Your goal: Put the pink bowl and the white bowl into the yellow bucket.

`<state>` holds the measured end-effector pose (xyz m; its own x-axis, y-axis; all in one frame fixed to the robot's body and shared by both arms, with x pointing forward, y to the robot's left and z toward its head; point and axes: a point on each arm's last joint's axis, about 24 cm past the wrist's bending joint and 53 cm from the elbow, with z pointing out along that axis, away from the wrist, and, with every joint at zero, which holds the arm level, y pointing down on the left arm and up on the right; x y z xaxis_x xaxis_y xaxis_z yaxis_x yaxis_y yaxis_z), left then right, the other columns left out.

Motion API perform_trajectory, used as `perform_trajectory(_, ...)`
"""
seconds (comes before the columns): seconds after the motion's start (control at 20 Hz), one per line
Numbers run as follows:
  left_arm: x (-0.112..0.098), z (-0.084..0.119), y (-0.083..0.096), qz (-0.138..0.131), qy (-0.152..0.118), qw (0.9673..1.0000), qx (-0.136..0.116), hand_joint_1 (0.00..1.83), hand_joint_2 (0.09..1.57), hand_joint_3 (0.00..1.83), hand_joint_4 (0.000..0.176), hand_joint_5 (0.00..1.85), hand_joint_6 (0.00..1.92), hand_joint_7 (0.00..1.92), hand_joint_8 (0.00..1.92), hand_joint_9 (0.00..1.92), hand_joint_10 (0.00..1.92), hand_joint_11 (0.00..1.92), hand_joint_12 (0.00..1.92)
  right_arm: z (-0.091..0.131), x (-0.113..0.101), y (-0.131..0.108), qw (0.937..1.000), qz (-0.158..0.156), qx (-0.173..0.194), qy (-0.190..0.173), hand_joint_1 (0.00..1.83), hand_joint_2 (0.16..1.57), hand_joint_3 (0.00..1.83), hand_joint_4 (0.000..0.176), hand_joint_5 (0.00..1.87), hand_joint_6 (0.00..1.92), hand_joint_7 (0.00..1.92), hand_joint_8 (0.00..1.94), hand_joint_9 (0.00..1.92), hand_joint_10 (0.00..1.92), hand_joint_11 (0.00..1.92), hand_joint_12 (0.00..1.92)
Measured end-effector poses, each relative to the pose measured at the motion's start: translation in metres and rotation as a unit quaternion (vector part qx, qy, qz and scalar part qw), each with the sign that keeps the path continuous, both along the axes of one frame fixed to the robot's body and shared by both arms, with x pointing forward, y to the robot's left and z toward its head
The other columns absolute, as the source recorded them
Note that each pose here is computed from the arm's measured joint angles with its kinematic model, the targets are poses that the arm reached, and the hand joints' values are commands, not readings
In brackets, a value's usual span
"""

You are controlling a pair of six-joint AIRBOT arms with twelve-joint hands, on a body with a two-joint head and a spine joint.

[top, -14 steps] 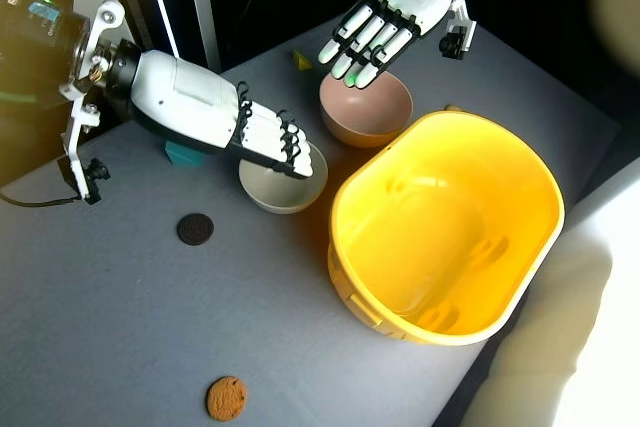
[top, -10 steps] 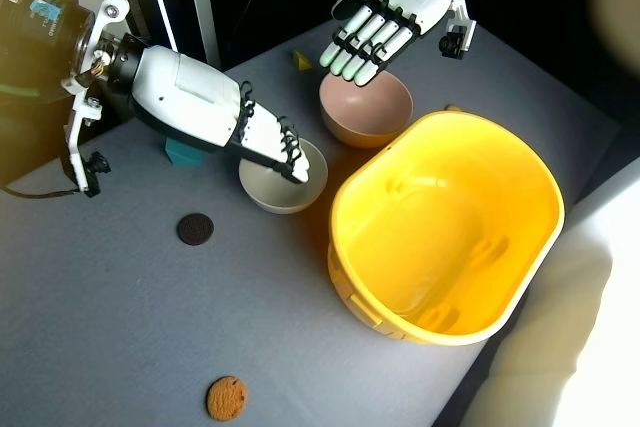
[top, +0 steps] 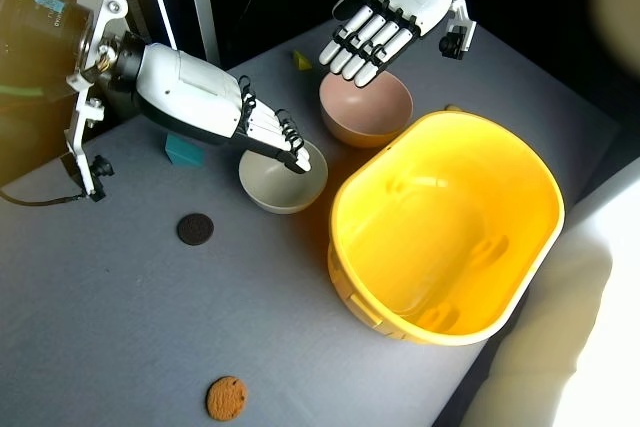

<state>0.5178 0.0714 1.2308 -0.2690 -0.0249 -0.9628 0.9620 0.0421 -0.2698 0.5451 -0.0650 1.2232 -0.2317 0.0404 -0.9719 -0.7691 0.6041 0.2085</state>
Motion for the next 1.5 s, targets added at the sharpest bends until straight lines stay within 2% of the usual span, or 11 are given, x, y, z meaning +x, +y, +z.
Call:
perform_trajectory(0.1,0.000,0.000,0.000,-0.001,0.002,1.0000,0.000,0.38,1.21,0.00,0.000,0.00,0.00,0.00,0.00,0.00,0.00,0.01,0.01,0.000,-0.001,-0.003,0.9997,0.022,0.006,-0.001,0.72,1.05,0.00,0.000,0.15,0.00,0.13,0.00,0.10,0.00,0.00,0.35)
perform_trajectory(0.15,-0.001,0.001,-0.001,-0.004,-0.006,1.0000,0.004,0.50,1.21,0.00,0.000,0.00,0.00,0.00,0.00,0.00,0.00,0.02,0.02,0.001,0.000,-0.004,0.9994,0.031,0.016,0.001,0.93,1.03,0.00,0.000,0.11,0.00,0.09,0.00,0.06,0.00,0.00,0.21)
perform_trajectory(0.2,-0.001,0.003,-0.001,-0.004,-0.006,1.0000,0.000,0.51,1.21,0.00,0.000,0.00,0.00,0.00,0.00,0.00,0.00,0.00,0.00,0.004,0.002,-0.007,0.9988,0.042,0.025,-0.003,1.03,1.01,0.00,0.000,0.09,0.00,0.07,0.00,0.04,0.00,0.00,0.12)
perform_trajectory(0.3,0.000,0.009,-0.003,-0.001,-0.007,0.9999,-0.009,0.92,1.13,0.00,0.000,0.00,0.00,0.00,0.00,0.00,0.00,0.00,0.00,0.007,0.008,-0.017,0.9978,0.055,0.037,-0.006,1.19,1.00,0.00,0.000,0.03,0.00,0.01,0.00,0.00,0.00,0.00,0.06)
perform_trajectory(0.4,0.001,0.018,-0.003,-0.004,-0.003,0.9998,-0.019,1.11,1.01,0.00,0.000,0.05,0.01,0.04,0.00,0.01,0.00,0.00,0.27,0.001,0.015,-0.026,0.9964,0.078,0.033,-0.007,1.26,1.01,0.00,0.000,0.03,0.00,0.01,0.00,0.00,0.00,0.00,0.08)
perform_trajectory(0.6,-0.005,0.021,-0.003,-0.021,0.008,0.9996,-0.016,1.18,0.98,0.00,0.000,0.11,0.02,0.10,0.01,0.07,0.02,0.00,0.48,-0.004,0.012,-0.020,0.9933,0.110,0.036,-0.009,1.31,1.04,0.01,0.000,0.00,0.00,0.00,0.00,0.00,0.00,0.00,0.00)
perform_trajectory(0.75,-0.014,0.022,0.000,-0.046,0.026,0.9986,-0.011,1.34,1.01,0.00,0.000,0.04,0.00,0.02,0.00,0.00,0.00,0.00,0.37,-0.008,0.003,-0.012,0.9898,0.139,0.027,-0.015,1.37,1.06,0.01,0.000,0.00,0.00,0.00,0.00,0.00,0.00,0.00,0.00)
perform_trajectory(0.9,-0.008,0.037,0.009,-0.048,0.038,0.9978,-0.027,1.44,1.01,0.00,0.000,0.02,0.00,0.02,0.00,0.02,0.00,0.00,0.45,-0.018,-0.004,-0.004,0.9848,0.172,0.021,-0.002,1.46,1.10,0.02,0.000,0.00,0.00,0.00,0.00,0.00,0.00,0.00,0.00)
perform_trajectory(1.1,-0.018,0.009,0.017,-0.068,0.038,0.9966,0.027,1.48,1.00,0.00,0.000,0.06,0.00,0.05,0.00,0.02,0.00,0.00,0.41,-0.022,0.004,-0.008,0.9850,0.172,0.014,-0.004,1.50,1.11,0.02,0.000,0.00,0.00,0.00,0.00,0.00,0.00,0.00,0.00)
perform_trajectory(1.3,-0.021,0.002,0.024,-0.076,0.044,0.9954,0.039,1.48,1.03,0.01,0.000,0.05,0.00,0.03,0.00,0.00,0.00,0.00,0.32,-0.027,0.010,-0.005,0.9847,0.174,0.010,-0.006,1.50,1.09,0.01,0.000,0.00,0.00,0.00,0.00,0.00,0.00,0.01,0.00)
perform_trajectory(1.5,-0.029,-0.014,0.025,-0.087,0.047,0.9930,0.064,1.45,1.04,0.01,0.000,0.08,0.00,0.06,0.00,0.01,0.00,0.00,0.37,-0.035,0.017,-0.003,0.9851,0.172,0.006,-0.002,1.53,1.06,0.00,0.000,0.02,0.01,0.00,0.00,0.00,0.00,0.04,0.02)
